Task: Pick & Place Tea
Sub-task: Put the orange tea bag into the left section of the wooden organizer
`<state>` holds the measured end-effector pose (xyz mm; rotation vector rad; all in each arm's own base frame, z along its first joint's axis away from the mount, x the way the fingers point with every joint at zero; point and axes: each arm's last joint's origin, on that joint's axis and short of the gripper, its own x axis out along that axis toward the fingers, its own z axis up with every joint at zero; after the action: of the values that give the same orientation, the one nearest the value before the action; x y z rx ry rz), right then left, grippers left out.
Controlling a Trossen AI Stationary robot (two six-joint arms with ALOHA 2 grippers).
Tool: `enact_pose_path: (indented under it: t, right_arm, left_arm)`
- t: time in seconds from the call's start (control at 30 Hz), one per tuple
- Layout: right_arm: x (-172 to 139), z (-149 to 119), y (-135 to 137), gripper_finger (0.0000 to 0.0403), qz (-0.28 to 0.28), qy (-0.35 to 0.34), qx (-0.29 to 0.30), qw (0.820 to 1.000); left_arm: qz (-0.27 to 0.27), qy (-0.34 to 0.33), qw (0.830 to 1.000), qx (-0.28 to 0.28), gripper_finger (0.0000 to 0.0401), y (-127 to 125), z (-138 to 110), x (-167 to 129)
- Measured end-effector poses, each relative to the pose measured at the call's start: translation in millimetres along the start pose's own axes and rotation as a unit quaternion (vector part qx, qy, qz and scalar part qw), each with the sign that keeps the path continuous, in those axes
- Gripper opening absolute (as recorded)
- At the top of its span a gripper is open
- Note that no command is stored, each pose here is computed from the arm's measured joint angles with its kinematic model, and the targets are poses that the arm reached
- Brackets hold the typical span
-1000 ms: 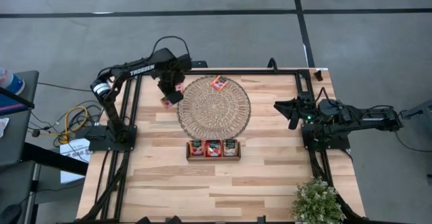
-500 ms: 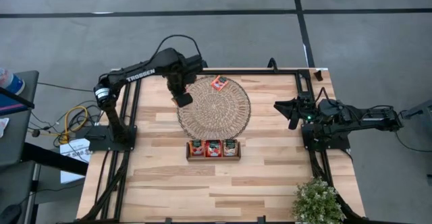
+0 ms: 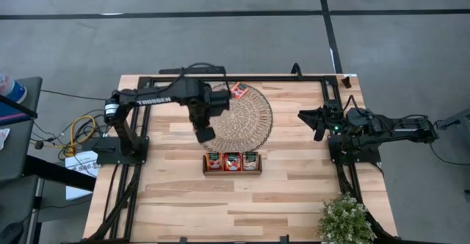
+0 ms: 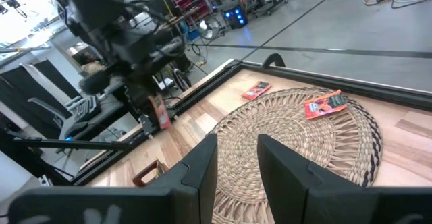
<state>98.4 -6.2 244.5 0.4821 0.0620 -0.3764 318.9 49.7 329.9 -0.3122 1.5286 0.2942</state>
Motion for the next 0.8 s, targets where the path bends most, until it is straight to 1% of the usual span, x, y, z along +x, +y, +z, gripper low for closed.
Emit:
enact_pose_path:
  t: [0.1,0.2,0.47,0.63,0.8]
  right_arm:
    - [0,0,0,0.0098,0.0,0.0,0.0,1.0]
    - [0,0,0,0.0098,0.0,0.0,0.0,1.0]
    - [0,0,0,0.0098,0.0,0.0,0.0,1.0]
    - [0,0,0,0.0098,0.0,0.0,0.0,1.0]
    - [0,0,0,0.0098,0.0,0.0,0.0,1.0]
  left_arm:
    - [-0.02,0.006,1.0,0.003,0.0,-14,-4,0]
    - [-0.023,0.007,1.0,0.013,0.0,-27,-8,0]
    - [-0.044,0.018,0.999,0.011,0.0,-53,-17,0]
    - [-0.053,0.008,0.998,0.014,0.0,-67,-20,0]
    - [-0.071,-0.008,0.997,0.009,0.0,-75,-16,3]
